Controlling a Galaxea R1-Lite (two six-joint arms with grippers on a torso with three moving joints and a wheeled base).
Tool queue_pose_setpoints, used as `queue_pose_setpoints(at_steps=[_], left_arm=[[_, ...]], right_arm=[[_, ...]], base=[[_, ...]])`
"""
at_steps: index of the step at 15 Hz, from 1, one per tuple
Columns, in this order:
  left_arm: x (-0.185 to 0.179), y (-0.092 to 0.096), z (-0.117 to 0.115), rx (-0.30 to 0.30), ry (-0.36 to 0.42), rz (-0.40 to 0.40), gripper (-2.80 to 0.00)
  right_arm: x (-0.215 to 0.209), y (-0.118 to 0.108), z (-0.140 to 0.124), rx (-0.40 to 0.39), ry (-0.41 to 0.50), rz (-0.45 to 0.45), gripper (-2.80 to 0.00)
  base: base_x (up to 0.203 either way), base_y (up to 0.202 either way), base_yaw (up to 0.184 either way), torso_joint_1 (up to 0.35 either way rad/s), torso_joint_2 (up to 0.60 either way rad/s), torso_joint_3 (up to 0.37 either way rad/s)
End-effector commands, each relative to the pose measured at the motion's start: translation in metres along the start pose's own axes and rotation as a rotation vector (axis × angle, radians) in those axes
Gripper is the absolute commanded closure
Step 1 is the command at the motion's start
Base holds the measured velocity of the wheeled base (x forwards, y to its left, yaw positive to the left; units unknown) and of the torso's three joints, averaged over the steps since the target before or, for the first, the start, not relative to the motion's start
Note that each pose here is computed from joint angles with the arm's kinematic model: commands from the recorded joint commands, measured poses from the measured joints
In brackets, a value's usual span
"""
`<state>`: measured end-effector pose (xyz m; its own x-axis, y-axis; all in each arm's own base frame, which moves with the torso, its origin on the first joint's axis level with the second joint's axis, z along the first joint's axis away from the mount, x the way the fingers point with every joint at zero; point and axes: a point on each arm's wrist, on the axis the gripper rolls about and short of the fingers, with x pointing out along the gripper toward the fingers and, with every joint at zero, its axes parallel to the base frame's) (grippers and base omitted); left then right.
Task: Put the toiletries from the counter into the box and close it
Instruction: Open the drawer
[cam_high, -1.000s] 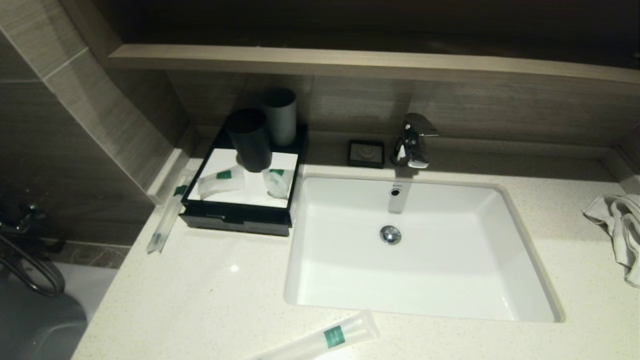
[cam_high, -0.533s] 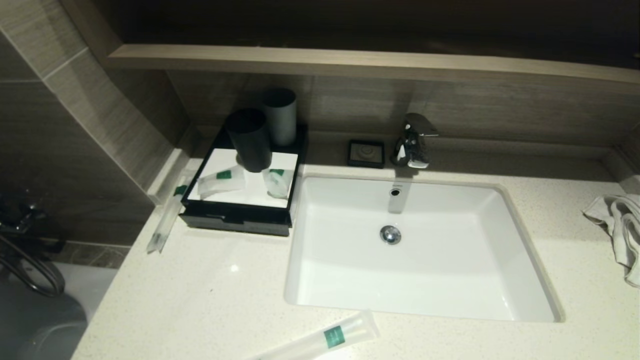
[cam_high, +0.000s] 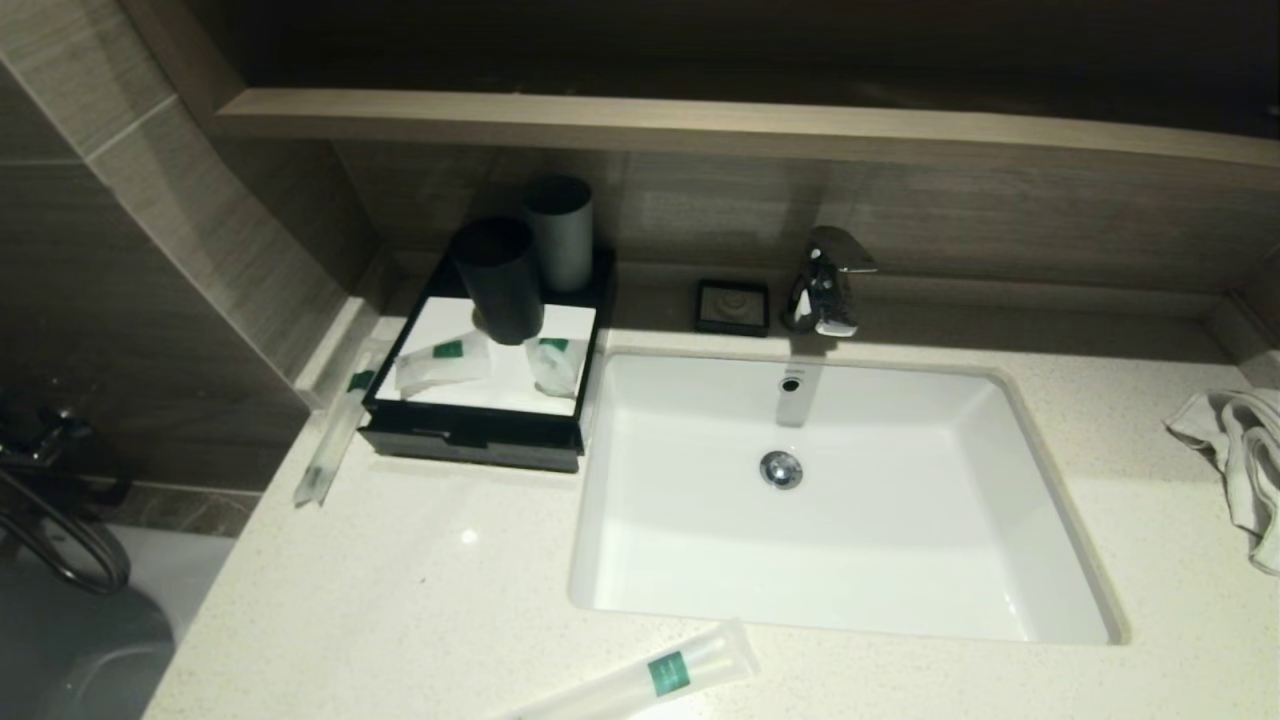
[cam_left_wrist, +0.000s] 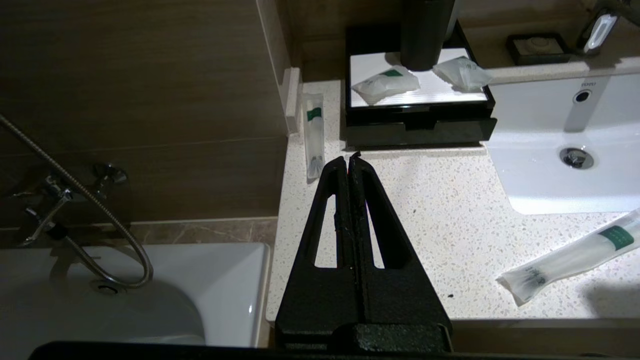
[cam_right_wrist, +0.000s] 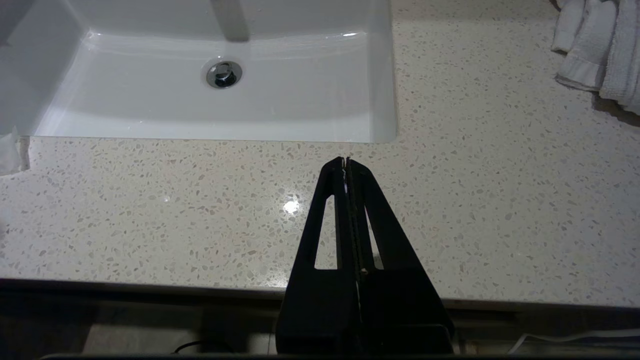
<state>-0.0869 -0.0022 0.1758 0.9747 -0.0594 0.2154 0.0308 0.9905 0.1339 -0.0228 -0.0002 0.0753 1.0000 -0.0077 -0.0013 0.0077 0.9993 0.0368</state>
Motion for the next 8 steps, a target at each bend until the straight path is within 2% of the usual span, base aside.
queue_pose_setpoints(at_steps=[1,4,6,8], left_arm=[[-0.009,0.002,0.02,-0.001,-0.041,0.009,0.0],[0.005,0.006,0.042,-0.024,-0.012,0.017,0.0],[0.027,0.011,0.065,-0.1,0.043,0.055,0.0],[0.044,0.014,0.076,-0.141,0.085,0.084,0.0]], right_arm=[[0.0,0.0,0.0,0.0,0.0,0.0,0.0],[0.0,0.0,0.0,0.0,0.002,0.0,0.0],[0.0,0.0,0.0,0.0,0.002,-0.001,0.0],[0.0,0.0,0.0,0.0,0.0,0.0,0.0]], base=[[0.0,0.0,0.0,0.0,0.0,0.0],[0.0,0.0,0.0,0.0,0.0,0.0],[0.0,0.0,0.0,0.0,0.0,0.0],[0.0,0.0,0.0,0.0,0.0,0.0]])
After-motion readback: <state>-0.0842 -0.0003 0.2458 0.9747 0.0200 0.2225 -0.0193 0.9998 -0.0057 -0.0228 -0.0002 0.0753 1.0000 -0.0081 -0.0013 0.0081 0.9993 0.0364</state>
